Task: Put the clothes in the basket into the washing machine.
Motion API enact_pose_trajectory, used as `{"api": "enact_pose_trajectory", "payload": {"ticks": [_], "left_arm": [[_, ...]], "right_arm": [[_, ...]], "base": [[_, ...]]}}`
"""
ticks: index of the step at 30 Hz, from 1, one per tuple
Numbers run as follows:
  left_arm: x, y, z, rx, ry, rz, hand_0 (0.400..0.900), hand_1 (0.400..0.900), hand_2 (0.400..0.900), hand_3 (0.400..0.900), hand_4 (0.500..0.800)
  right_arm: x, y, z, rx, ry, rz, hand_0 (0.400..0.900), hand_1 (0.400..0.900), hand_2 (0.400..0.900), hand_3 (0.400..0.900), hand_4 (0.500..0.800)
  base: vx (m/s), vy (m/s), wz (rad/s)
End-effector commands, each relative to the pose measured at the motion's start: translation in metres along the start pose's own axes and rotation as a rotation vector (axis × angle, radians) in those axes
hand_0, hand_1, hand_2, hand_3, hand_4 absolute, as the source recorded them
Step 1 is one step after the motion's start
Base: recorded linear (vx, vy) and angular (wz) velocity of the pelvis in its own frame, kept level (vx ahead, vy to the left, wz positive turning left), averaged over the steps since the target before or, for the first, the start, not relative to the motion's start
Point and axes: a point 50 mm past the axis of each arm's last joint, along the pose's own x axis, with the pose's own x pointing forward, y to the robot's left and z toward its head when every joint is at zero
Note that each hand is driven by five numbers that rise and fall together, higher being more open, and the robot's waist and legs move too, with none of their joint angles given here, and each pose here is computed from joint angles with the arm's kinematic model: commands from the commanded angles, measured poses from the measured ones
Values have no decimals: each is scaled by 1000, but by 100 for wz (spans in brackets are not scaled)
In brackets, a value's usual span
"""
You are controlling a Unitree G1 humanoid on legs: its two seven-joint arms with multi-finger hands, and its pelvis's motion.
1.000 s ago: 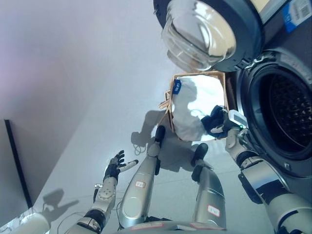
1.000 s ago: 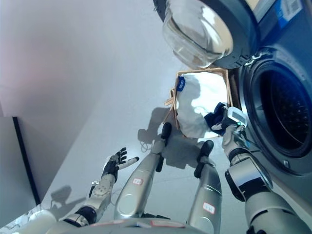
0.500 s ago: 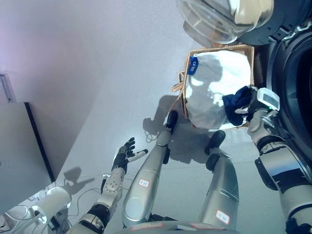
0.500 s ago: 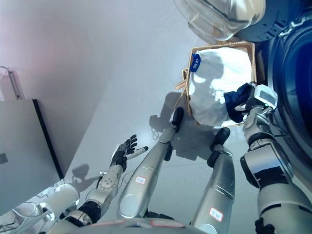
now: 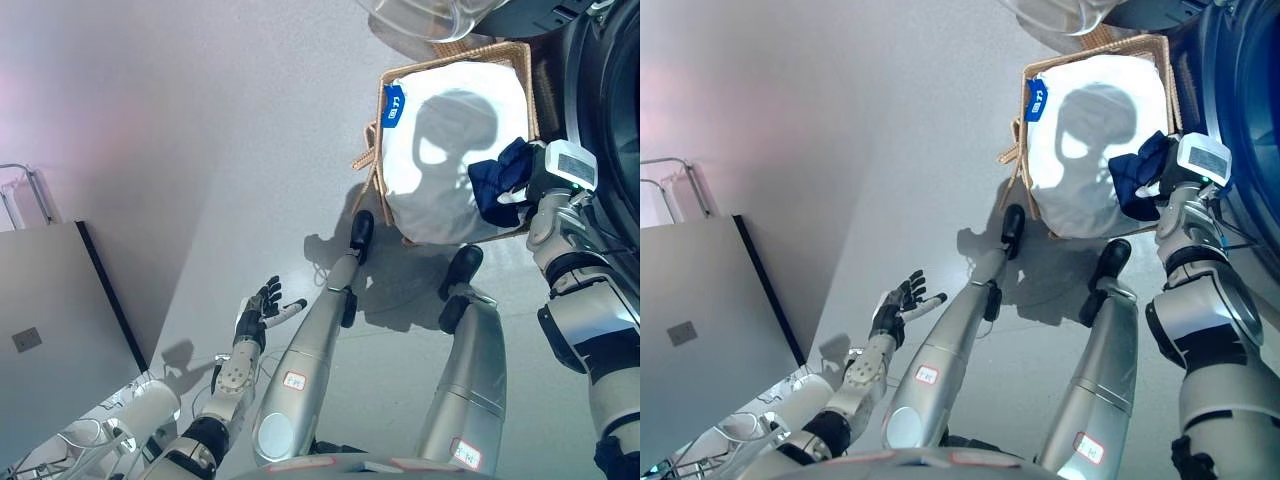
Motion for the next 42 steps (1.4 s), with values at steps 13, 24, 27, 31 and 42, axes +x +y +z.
{"api": "enact_pose_trajectory", "payload": {"ticks": [13, 24, 27, 31, 42], "left_arm": [[-16, 3, -27, 30, 73, 16, 900, 900, 900, 900, 800], [-26, 14, -45, 73, 154, 38, 900, 900, 900, 900, 800], [-31, 17, -54, 67, 194, 56, 900, 900, 900, 900, 800], [-34, 25, -60, 77, 231, 94, 900, 900, 900, 900, 800], [-61, 34, -91, 6, 368, 136, 900, 900, 900, 900, 800]], "right_arm": [[-21, 1, -90, -95, 247, 33, 400, 400, 400, 400, 500], [-39, 24, -109, 275, 428, 10, 400, 400, 400, 400, 500], [-47, 36, -110, 601, 562, -59, 400, 400, 400, 400, 500], [-65, 66, -105, 1154, 770, -190, 400, 400, 400, 400, 500], [-59, 81, -37, 1991, 718, -366, 400, 400, 400, 400, 500]], "base": [[-4, -23, 7], [19, -29, 1], [56, -17, -16], [-24, 25, -27], [51, 10, -21]]}}
